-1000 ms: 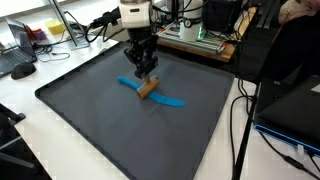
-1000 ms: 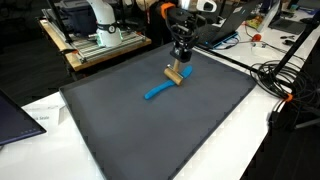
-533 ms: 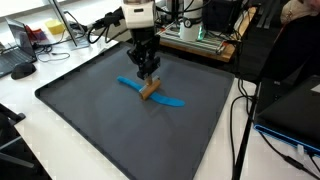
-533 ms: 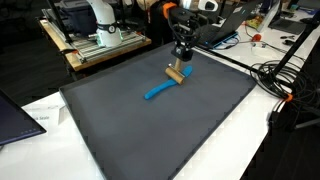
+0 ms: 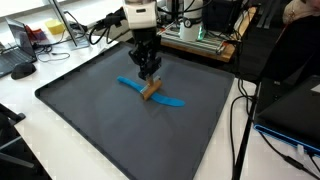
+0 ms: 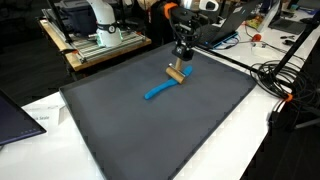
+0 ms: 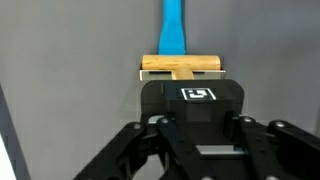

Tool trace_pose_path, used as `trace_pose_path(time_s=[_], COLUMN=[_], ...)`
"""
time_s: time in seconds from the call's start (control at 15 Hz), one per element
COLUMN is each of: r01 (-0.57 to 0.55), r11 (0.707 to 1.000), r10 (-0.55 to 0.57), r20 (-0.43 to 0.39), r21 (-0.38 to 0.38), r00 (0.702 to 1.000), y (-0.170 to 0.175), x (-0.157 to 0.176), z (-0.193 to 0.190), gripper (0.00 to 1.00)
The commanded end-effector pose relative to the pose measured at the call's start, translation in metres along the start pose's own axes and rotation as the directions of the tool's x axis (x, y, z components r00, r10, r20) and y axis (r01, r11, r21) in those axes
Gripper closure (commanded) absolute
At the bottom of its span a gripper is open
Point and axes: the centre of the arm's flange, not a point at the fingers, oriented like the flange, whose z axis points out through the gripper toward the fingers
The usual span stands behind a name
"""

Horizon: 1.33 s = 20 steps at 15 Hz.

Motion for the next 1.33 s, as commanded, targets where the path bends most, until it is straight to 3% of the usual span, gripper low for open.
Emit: trace_pose_path(time_s=[0.0, 1.27], r01=[0.04, 0.086], r11=[0.997, 0.994], r10=[-0.035, -0.08], r20=[-0.078, -0.095], r21=[0.059, 0.06], r00=[0.996, 0.992], y=[-0.005, -0.01], x=[0.026, 0.057], z=[0.04, 0.037], gripper=[0.78, 0.78])
